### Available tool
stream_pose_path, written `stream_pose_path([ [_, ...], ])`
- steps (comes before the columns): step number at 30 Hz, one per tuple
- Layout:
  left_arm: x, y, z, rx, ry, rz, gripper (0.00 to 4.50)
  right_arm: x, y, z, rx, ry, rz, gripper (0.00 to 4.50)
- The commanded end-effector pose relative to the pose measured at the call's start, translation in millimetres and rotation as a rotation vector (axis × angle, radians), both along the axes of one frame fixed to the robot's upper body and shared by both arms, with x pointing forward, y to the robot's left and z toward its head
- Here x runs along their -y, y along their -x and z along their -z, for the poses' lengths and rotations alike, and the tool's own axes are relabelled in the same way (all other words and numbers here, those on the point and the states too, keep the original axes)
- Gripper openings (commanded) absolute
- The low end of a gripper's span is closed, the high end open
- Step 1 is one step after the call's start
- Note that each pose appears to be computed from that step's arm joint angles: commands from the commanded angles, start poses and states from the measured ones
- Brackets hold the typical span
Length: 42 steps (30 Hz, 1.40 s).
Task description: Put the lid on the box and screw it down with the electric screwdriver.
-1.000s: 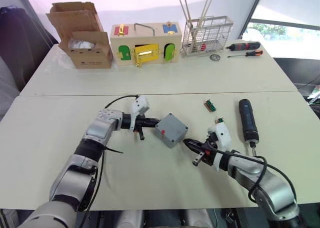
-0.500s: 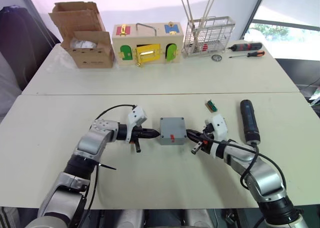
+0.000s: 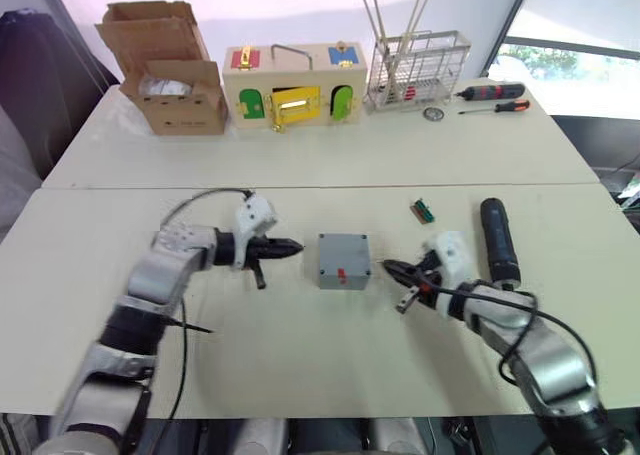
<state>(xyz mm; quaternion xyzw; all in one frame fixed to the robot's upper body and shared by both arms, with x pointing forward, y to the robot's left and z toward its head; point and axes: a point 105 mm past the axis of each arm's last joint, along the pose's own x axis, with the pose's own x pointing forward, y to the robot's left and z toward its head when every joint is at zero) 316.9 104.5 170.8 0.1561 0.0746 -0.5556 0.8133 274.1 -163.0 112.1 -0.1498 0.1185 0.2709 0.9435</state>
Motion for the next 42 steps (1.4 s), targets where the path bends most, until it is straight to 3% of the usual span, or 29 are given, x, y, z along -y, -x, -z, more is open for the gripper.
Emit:
stream_pose_path([
  [1, 33.8, 30.7, -43.5, 0.076, 0.096, 0.171, 0.0, 4.7, 13.9, -39.1, 0.103, -0.175, 0.06, 0.04],
  [4, 49.8, 49.6, -39.4, 0.011, 0.126, 0.294, 0.0, 21.5, 21.3, -42.8, 0.115, -0.209, 0.144, 0.89],
  [5, 52.5, 50.3, -35.2, -0.006, 0.127, 0.309, 0.0, 26.0, 22.5, -39.6, 0.107, -0.193, 0.166, 1.45],
  [10, 62.6, 25.1, -13.0, 0.053, 0.037, 0.268, 0.0, 49.4, 24.0, -17.0, 0.05, -0.115, 0.253, 3.72],
  [12, 64.2, 19.6, -9.4, 0.073, 0.017, 0.263, 0.0, 53.0, 22.8, -12.4, 0.039, -0.104, 0.263, 4.39],
  [13, 65.2, 18.1, -7.2, 0.085, 0.003, 0.267, 0.0, 54.4, 21.5, -10.7, 0.039, -0.099, 0.265, 4.49],
  [20, 68.2, 15.8, -9.1, 0.099, 0.022, 0.272, 0.0, 57.1, -6.4, 4.2, 0.039, -0.129, 0.328, 4.49],
  [23, 67.1, 16.8, -9.4, 0.095, 0.024, 0.268, 0.0, 59.0, -12.2, 7.1, 0.035, -0.114, 0.335, 3.84],
  [27, 65.7, 19.6, -8.4, 0.081, 0.029, 0.262, 0.0, 60.5, -17.6, 8.2, 0.04, -0.084, 0.323, 2.64],
  [40, 64.7, 23.5, -0.9, 0.072, 0.004, 0.253, 0.0, 65.5, -22.6, 4.6, 0.064, -0.108, 0.351, 2.64],
  [41, 64.9, 23.7, -0.8, 0.071, 0.005, 0.254, 0.0, 65.7, -22.4, 4.8, 0.065, -0.109, 0.352, 2.0],
  [42, 65.1, 24.2, -0.4, 0.069, 0.005, 0.256, 0.0, 65.5, -22.1, 5.0, 0.064, -0.111, 0.351, 1.72],
])
